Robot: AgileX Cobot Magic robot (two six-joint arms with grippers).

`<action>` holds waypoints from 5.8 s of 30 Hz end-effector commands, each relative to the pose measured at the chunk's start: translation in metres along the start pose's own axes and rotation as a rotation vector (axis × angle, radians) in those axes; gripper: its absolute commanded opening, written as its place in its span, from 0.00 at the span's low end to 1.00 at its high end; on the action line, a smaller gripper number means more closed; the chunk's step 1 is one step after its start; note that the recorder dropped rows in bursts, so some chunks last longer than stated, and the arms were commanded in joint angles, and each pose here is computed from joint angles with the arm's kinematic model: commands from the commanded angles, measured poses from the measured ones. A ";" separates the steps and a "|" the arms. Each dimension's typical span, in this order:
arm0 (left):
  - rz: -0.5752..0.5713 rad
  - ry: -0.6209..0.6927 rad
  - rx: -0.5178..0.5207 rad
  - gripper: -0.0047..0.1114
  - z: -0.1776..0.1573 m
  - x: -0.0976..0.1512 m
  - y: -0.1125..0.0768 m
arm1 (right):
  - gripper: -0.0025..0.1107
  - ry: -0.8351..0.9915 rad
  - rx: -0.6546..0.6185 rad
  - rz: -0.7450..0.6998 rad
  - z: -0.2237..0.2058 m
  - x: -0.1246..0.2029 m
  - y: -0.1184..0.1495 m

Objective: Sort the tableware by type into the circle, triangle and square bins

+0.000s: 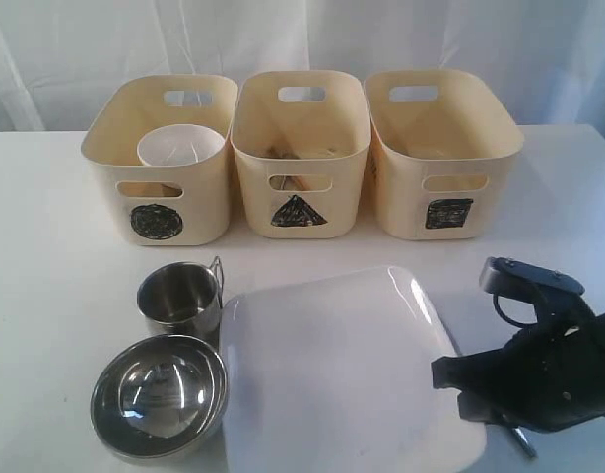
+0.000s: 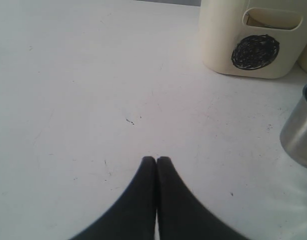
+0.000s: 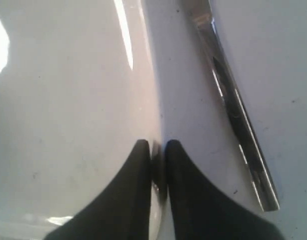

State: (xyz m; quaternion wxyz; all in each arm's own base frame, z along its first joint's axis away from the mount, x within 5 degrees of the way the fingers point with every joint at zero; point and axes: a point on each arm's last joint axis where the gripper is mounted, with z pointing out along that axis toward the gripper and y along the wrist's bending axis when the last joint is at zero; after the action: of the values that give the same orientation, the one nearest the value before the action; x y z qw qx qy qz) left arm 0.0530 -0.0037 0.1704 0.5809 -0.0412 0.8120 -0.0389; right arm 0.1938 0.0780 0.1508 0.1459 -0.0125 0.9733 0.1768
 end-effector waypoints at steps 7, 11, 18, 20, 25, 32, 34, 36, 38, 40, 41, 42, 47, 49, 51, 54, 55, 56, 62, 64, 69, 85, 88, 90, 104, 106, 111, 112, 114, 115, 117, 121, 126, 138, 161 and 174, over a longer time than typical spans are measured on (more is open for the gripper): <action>-0.002 -0.004 0.002 0.04 0.000 0.001 0.000 | 0.02 0.002 0.030 -0.095 -0.001 0.001 -0.003; -0.002 -0.004 0.002 0.04 0.000 0.001 0.000 | 0.02 0.024 0.046 -0.133 -0.001 0.003 -0.005; -0.002 -0.004 0.002 0.04 0.000 0.001 0.000 | 0.02 -0.022 0.056 -0.088 -0.002 -0.001 -0.005; -0.002 -0.004 0.002 0.04 0.000 0.001 0.000 | 0.02 -0.033 0.056 -0.086 -0.004 -0.001 -0.005; -0.002 -0.004 0.002 0.04 0.000 0.001 0.000 | 0.02 -0.068 0.046 -0.079 -0.011 -0.003 -0.002; -0.002 -0.004 0.002 0.04 0.000 0.001 0.000 | 0.02 -0.093 0.041 -0.095 -0.018 -0.003 0.000; -0.002 -0.004 0.002 0.04 0.000 0.001 0.000 | 0.02 -0.091 0.042 -0.096 -0.017 -0.003 -0.001; -0.002 -0.004 0.002 0.04 0.000 0.001 0.000 | 0.02 -0.069 0.047 -0.107 -0.015 -0.001 -0.001; -0.002 -0.004 0.002 0.04 0.000 0.001 0.000 | 0.02 -0.046 0.048 -0.103 -0.013 0.000 -0.002; -0.002 -0.004 0.002 0.04 0.000 0.001 0.000 | 0.02 -0.027 0.049 -0.100 -0.010 0.001 -0.003; -0.002 -0.004 0.002 0.04 0.000 0.001 0.000 | 0.02 -0.020 0.049 -0.099 -0.009 0.002 -0.003; -0.002 -0.004 0.002 0.04 0.000 0.001 0.000 | 0.02 -0.019 0.049 -0.099 -0.009 0.002 -0.003; -0.002 -0.004 0.002 0.04 0.000 0.001 0.000 | 0.02 0.049 0.045 -0.094 -0.004 0.006 -0.004; -0.002 -0.004 0.002 0.04 0.000 0.001 0.000 | 0.02 0.069 0.043 -0.092 -0.003 0.008 -0.004; -0.002 -0.004 0.002 0.04 0.000 0.001 0.000 | 0.02 0.091 0.041 -0.092 -0.002 0.009 -0.004; -0.002 -0.004 0.002 0.04 0.000 0.001 0.000 | 0.02 0.128 0.047 -0.100 0.002 0.012 -0.006; -0.002 -0.004 0.002 0.04 0.000 0.001 0.000 | 0.02 0.135 0.049 -0.100 0.003 0.012 -0.006; -0.002 -0.004 0.002 0.04 0.000 0.001 0.000 | 0.02 0.144 0.051 -0.098 0.005 0.012 -0.007; -0.002 -0.004 0.002 0.04 0.000 0.001 0.000 | 0.02 0.151 0.064 -0.091 0.011 0.012 -0.009; -0.002 -0.004 0.002 0.04 0.000 0.001 0.000 | 0.02 0.152 0.065 -0.093 0.011 0.012 -0.010; -0.002 -0.004 0.002 0.04 0.000 0.001 0.000 | 0.13 0.183 0.059 -0.097 0.010 0.014 -0.009; -0.002 -0.004 0.002 0.04 0.000 0.001 0.000 | 0.31 0.070 0.045 -0.145 -0.001 -0.019 0.003; -0.002 -0.004 0.002 0.04 0.000 0.001 0.000 | 0.31 0.072 0.024 -0.170 -0.004 -0.035 0.011; -0.002 -0.004 0.002 0.04 0.000 0.001 0.000 | 0.32 0.095 0.030 -0.215 -0.004 -0.044 0.013; -0.002 -0.004 0.002 0.04 0.000 0.001 0.000 | 0.43 0.276 0.034 -0.295 0.019 -0.068 0.009; -0.002 -0.004 0.002 0.04 0.000 0.001 0.000 | 0.43 0.279 0.036 -0.302 0.022 -0.068 0.008; -0.002 -0.004 0.002 0.04 0.000 0.001 0.000 | 0.43 0.324 0.031 -0.296 0.035 -0.066 0.004; -0.002 -0.004 0.002 0.04 0.000 0.001 0.000 | 0.43 0.334 0.032 -0.293 0.038 -0.065 0.003; -0.002 -0.004 0.002 0.04 0.000 0.001 0.000 | 0.43 0.344 0.022 -0.291 0.042 -0.064 0.002; -0.002 -0.004 0.002 0.04 0.000 0.001 0.000 | 0.43 0.349 0.016 -0.290 0.045 -0.064 0.002; -0.002 -0.004 0.002 0.04 0.000 0.001 0.000 | 0.43 0.358 0.006 -0.288 0.049 -0.063 0.002; -0.002 -0.004 0.002 0.04 0.000 0.001 0.000 | 0.43 0.384 -0.001 -0.261 0.059 -0.062 0.000; -0.002 -0.004 0.002 0.04 0.000 0.001 0.000 | 0.42 0.413 -0.029 -0.254 0.069 -0.059 -0.001; -0.002 -0.004 0.002 0.04 0.000 0.001 0.000 | 0.18 0.459 -0.014 -0.241 0.086 -0.053 -0.009; -0.002 -0.004 0.002 0.04 0.000 0.001 0.000 | 0.02 0.413 0.018 -0.259 0.087 -0.057 -0.011; -0.002 -0.004 0.002 0.04 0.000 0.001 0.000 | 0.02 0.449 -0.012 -0.182 0.075 -0.061 -0.040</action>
State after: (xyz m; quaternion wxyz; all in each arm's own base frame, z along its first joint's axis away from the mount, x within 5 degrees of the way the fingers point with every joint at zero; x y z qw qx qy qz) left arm 0.0530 -0.0037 0.1704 0.5809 -0.0412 0.8120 -0.0389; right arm 0.2800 0.0826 0.1107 -0.0531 -0.0947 0.9667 0.2317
